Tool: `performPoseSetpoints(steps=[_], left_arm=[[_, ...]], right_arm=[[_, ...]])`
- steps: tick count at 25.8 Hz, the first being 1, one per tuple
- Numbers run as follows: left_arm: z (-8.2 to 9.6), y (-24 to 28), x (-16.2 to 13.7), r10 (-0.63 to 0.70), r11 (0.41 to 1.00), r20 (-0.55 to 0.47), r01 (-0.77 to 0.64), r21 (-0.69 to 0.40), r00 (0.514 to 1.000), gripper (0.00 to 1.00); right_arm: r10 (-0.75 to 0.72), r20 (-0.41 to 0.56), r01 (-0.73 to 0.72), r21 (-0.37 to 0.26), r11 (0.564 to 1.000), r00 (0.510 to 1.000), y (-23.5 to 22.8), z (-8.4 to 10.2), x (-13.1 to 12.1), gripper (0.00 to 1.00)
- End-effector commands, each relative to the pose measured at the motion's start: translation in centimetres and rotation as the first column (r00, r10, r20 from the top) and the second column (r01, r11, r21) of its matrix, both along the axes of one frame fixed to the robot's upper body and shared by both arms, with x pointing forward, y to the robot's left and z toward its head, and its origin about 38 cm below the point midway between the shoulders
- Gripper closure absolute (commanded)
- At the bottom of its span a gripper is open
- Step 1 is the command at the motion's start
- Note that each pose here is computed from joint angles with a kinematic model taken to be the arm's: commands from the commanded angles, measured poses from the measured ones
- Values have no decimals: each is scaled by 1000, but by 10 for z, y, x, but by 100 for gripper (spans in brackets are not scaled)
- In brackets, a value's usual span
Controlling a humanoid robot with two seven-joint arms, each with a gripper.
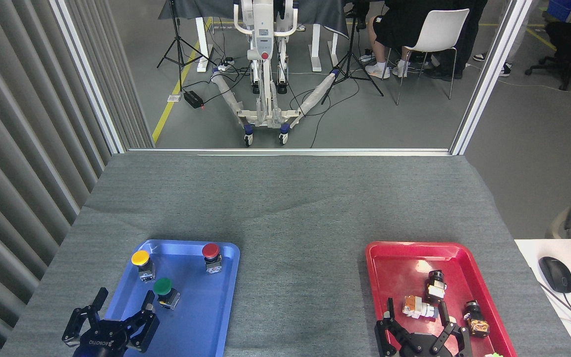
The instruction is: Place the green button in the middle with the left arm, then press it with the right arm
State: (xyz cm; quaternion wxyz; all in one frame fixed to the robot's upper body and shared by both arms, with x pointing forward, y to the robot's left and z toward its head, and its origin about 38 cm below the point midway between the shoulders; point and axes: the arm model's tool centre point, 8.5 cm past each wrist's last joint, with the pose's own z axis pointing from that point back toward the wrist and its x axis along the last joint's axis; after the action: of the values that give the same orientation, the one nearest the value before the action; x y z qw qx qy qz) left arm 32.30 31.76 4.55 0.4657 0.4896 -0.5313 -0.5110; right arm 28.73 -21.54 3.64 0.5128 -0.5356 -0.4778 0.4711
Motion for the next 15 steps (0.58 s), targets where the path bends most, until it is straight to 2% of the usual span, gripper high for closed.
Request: performPoseSetpoints(steps=[1,8,15], left_arm=[[-1,0,0,-1,1000,-6,1,0,1000,0],[-5,-2,0,-13,1000,-21,13,6,1000,0],[-39,-9,5,-91,996,-125,89,-22,988,1]], right_arm=[[1,4,0,-4,1000,1000,0,2,0,0],[-2,3,2,-6,1000,1000,-1,1,0,0],[-4,3,4,-7,1000,1000,-1,1,0,0]])
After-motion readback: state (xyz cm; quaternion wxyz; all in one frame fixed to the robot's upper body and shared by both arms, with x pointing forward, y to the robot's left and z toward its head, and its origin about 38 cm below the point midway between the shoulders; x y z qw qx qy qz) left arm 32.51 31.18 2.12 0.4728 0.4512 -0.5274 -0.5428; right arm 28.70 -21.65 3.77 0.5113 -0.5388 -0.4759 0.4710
